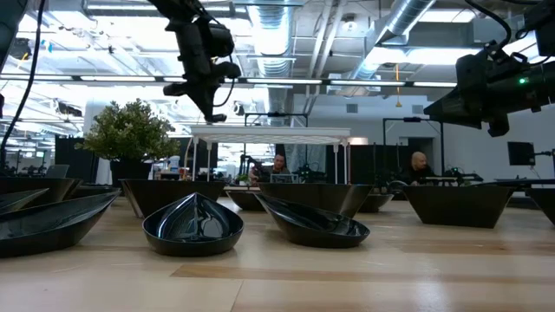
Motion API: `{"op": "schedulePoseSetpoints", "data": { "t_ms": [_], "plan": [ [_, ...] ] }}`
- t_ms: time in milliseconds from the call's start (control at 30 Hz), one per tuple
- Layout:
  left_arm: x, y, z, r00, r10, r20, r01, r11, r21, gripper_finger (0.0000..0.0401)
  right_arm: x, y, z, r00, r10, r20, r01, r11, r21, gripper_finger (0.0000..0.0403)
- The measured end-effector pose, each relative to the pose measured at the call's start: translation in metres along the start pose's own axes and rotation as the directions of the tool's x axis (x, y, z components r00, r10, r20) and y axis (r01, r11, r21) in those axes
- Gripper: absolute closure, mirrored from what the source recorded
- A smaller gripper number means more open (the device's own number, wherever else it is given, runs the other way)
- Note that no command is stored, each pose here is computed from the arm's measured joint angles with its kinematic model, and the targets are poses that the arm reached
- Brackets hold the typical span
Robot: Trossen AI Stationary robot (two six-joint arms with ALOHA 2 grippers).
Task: Pick & Place Mini shaped plates
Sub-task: Put the black drop shaped plate on the shelf
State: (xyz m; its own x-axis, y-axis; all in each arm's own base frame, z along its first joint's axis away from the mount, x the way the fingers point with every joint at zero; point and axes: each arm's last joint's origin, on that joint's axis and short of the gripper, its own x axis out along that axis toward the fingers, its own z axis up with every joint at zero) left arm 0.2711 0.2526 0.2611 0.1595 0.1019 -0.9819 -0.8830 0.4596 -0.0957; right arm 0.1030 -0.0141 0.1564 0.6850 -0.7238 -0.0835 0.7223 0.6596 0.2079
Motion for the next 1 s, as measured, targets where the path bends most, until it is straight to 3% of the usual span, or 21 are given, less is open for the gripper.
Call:
{"op": "schedulePoseSetpoints", "data": {
  "t_ms": [467,1000],
  "plan": [
    [0.001,0.015,0.008,0.999,0.003,0.036,-0.001,0.999,-0.043,0.0398,0.000,0.000,0.000,1.000,0.000,0.000,0.000,1.000,0.000,0.0284],
    [0.002,0.014,0.011,0.998,-0.005,0.062,0.007,1.000,-0.030,0.0398,0.000,0.000,0.000,1.000,0.000,0.000,0.000,1.000,0.000,0.0284]
  ]
}}
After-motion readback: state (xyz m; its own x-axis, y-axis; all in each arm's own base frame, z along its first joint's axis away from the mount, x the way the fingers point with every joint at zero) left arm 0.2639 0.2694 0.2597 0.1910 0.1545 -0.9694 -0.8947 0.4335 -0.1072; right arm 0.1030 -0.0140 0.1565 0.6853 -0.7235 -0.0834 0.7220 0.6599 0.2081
